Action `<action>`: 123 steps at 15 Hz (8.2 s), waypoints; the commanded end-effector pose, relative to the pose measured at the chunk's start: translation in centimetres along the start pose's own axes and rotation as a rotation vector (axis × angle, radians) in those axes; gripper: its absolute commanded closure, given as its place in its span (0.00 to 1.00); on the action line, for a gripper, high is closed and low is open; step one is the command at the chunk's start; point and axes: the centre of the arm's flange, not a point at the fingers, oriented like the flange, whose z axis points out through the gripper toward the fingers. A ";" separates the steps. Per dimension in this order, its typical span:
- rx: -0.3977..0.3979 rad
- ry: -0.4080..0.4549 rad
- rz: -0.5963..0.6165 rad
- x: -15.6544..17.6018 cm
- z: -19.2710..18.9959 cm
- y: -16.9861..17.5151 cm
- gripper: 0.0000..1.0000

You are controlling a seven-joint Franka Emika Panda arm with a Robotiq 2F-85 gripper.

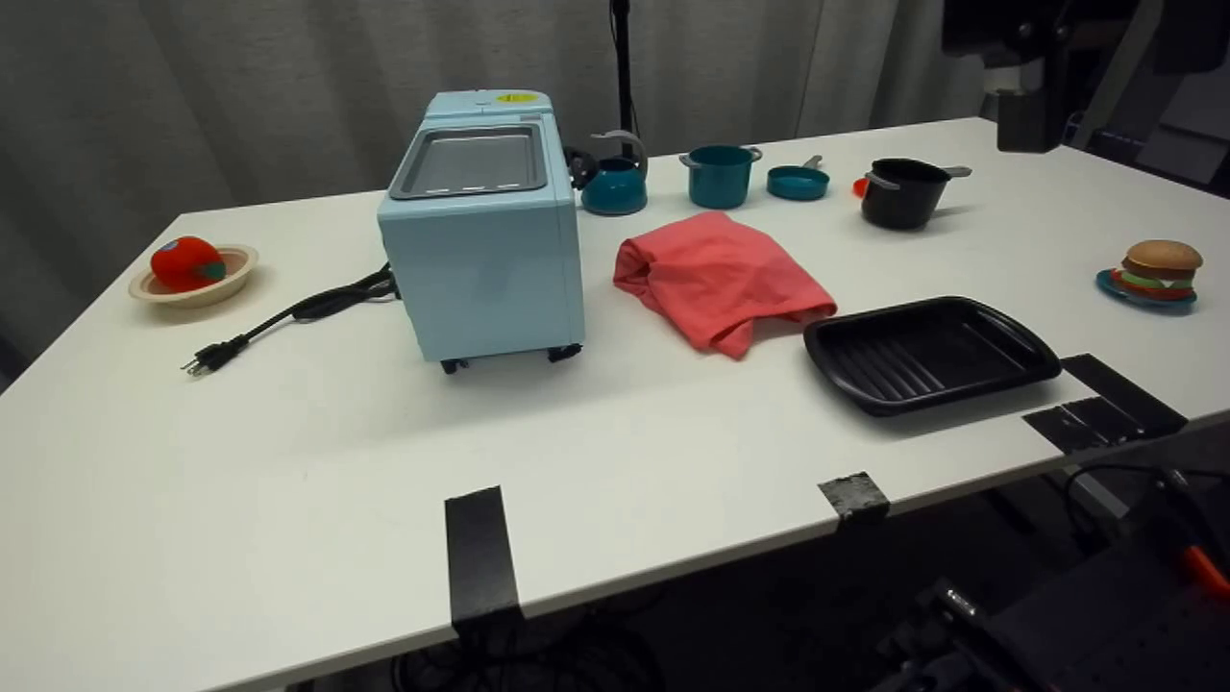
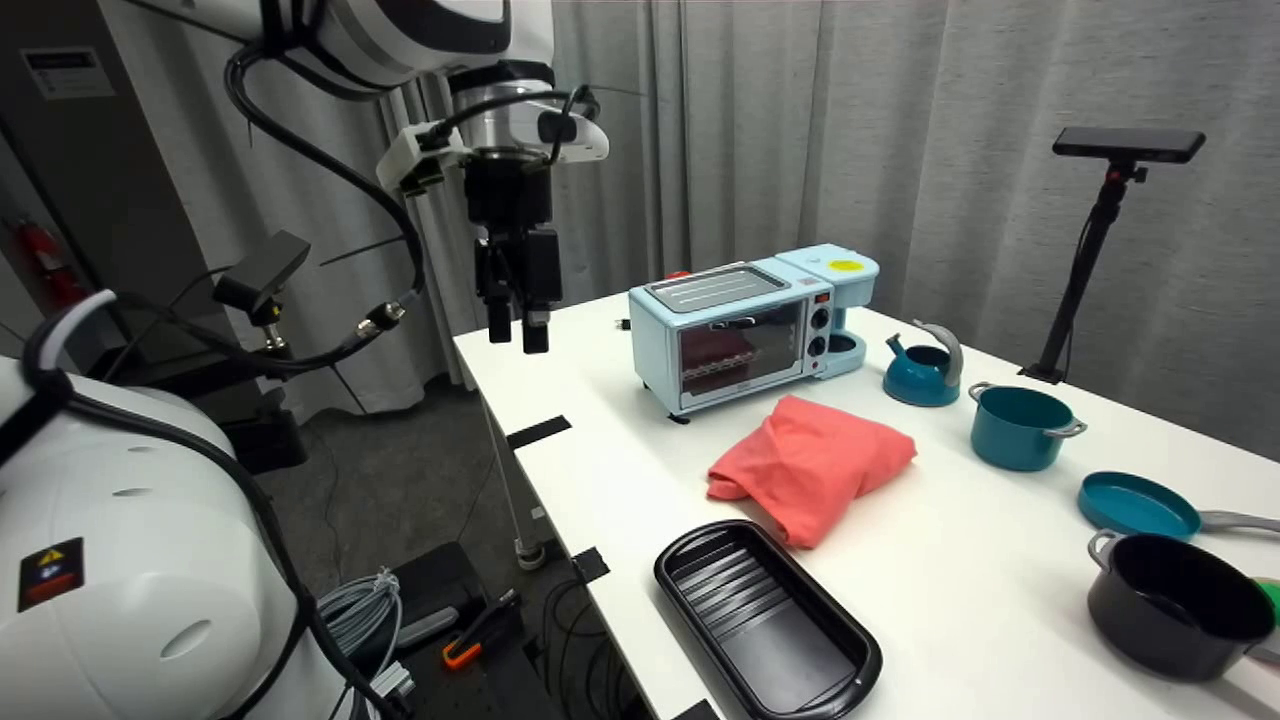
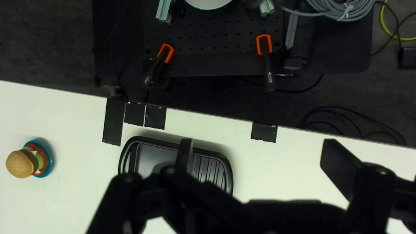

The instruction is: Unfold the shirt

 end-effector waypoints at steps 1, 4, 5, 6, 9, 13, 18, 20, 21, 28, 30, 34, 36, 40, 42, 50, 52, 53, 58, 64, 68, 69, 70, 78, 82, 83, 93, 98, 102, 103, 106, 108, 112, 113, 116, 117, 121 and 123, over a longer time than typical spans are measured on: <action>0.009 0.002 0.004 0.6 -0.3 0.7 0.00; 0.023 0.039 0.036 2.6 -1.2 3.6 0.00; 0.030 0.053 0.048 3.5 -1.5 4.9 0.00; 0.035 0.068 0.053 4.5 -2.0 6.4 0.00; 0.052 0.130 0.074 8.8 -3.2 10.9 0.00; 0.083 0.223 0.082 14.9 -4.2 14.9 0.00; 0.122 0.289 0.022 20.3 -5.1 15.5 0.00; 0.107 0.279 0.042 18.9 -4.0 15.1 0.00; 0.108 0.281 0.036 19.5 -4.1 15.1 0.00; 0.137 0.277 -0.121 22.4 -3.3 14.2 0.00; 0.160 0.280 -0.207 24.1 -2.0 12.8 0.00; 0.167 0.294 -0.341 27.9 1.1 9.2 0.00; 0.158 0.294 -0.400 29.8 2.4 6.8 0.00; 0.168 0.268 -0.483 32.8 5.5 1.7 0.00; 0.200 0.266 -0.478 33.4 5.9 1.3 0.00; 0.135 0.240 -0.456 34.9 9.3 -0.7 0.00; 0.094 0.234 -0.454 35.7 11.1 -1.8 0.00; 0.074 0.237 -0.457 36.1 11.9 -2.5 0.00; 0.004 0.252 -0.497 38.1 13.8 -4.9 0.00; 0.013 0.225 -0.509 40.0 15.9 -6.7 0.00; 0.020 0.206 -0.518 40.5 17.3 -7.8 0.28; 0.023 0.205 -0.518 40.5 17.5 -8.0 0.34; 0.025 0.200 -0.515 40.6 17.7 -8.2 0.42; 0.042 0.214 -0.479 40.4 17.2 -6.9 1.00; 0.066 0.229 -0.447 39.4 16.4 -5.2 0.99; 0.072 0.239 -0.436 38.7 15.8 -4.5 0.99; 0.082 0.291 -0.091 32.6 12.4 10.0 0.99; 0.048 0.335 0.189 32.7 15.1 18.0 0.99; -0.025 0.347 0.397 33.0 16.3 22.1 0.99; -0.045 0.338 0.439 33.1 16.8 22.6 0.99; -0.091 0.291 0.525 33.4 17.9 22.8 0.71; -0.099 0.286 0.533 33.2 18.0 21.7 0.57; -0.106 0.358 0.434 32.6 15.2 16.7 0.26; -0.100 0.380 0.382 32.7 14.4 15.3 0.19; -0.051 0.441 0.236 33.7 12.0 10.4 0.01; -0.032 0.451 0.184 34.1 11.5 8.8 0.00; 0.023 0.433 -0.003 35.3 11.2 3.3 0.00; 0.045 0.399 -0.068 35.8 12.0 1.2 0.00</action>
